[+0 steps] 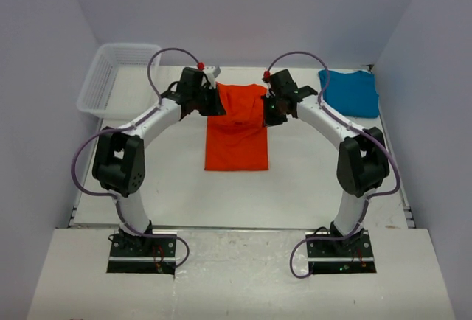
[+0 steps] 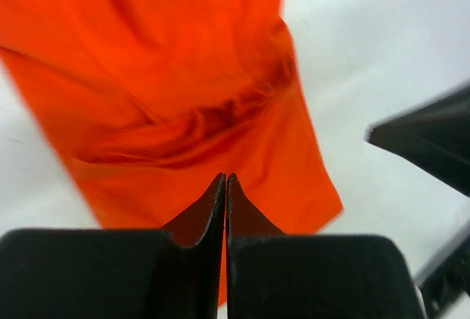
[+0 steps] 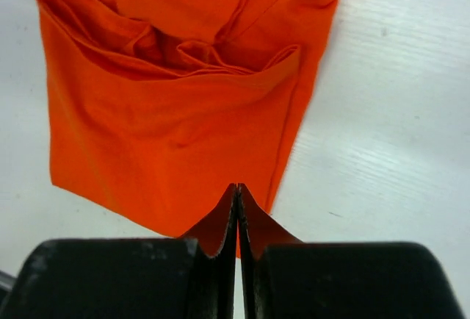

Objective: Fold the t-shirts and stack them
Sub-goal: Fold the folded rectangular tshirt in 1/3 of the way

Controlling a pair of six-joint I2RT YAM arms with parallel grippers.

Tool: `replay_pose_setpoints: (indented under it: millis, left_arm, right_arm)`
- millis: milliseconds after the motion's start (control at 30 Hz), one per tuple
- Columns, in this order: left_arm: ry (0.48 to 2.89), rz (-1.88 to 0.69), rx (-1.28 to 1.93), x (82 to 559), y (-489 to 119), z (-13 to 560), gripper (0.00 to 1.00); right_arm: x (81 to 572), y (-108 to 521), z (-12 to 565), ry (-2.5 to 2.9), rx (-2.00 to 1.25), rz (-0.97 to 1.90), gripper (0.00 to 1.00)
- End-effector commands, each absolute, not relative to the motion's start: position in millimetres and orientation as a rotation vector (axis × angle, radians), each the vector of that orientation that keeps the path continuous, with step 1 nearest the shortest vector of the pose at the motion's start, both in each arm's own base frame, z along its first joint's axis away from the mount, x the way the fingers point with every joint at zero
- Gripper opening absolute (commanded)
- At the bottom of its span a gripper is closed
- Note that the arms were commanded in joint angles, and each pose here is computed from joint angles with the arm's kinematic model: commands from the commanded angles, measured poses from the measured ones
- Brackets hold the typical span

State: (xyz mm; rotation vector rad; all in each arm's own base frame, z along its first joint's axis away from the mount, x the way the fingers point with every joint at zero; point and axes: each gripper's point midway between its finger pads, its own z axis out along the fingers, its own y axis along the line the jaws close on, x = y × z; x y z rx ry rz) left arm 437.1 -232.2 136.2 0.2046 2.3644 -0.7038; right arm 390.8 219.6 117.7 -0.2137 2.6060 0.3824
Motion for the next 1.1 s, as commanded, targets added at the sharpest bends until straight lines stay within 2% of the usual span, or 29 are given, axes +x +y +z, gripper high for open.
replay_pose_setpoints:
  millis: [0, 167, 367, 700, 1067]
  left_arm:
    - [2.349, -0.932, 0.282, 399.9, -271.8, 147.0, 0.0]
    - [2.39, -1.104, 0.288, 377.5, -295.5, 124.6, 0.0]
    - [2.45, -1.113, 0.275, 379.9, -298.0, 93.5, 0.0]
    - [2.411, -1.161, 0.222, 430.0, -300.1, 73.1, 0.0]
    - [2.376, -1.221, 0.139, 475.4, -287.1, 51.0, 0.0]
  right_arm:
    - [382.0, 246.5, 118.3, 2.593, -0.224, 0.614, 0.0]
    - [380.2, 269.8, 103.2, 2.627, -0.197, 0.782, 0.0]
    - [382.5, 278.9, 88.6, 2.681, -0.198, 0.827, 0.0]
    - [359.0, 277.8, 52.8, 2.769, -0.17, 0.877, 0.0]
    - [331.4, 268.7, 46.4, 2.798, -0.131, 0.856, 0.0]
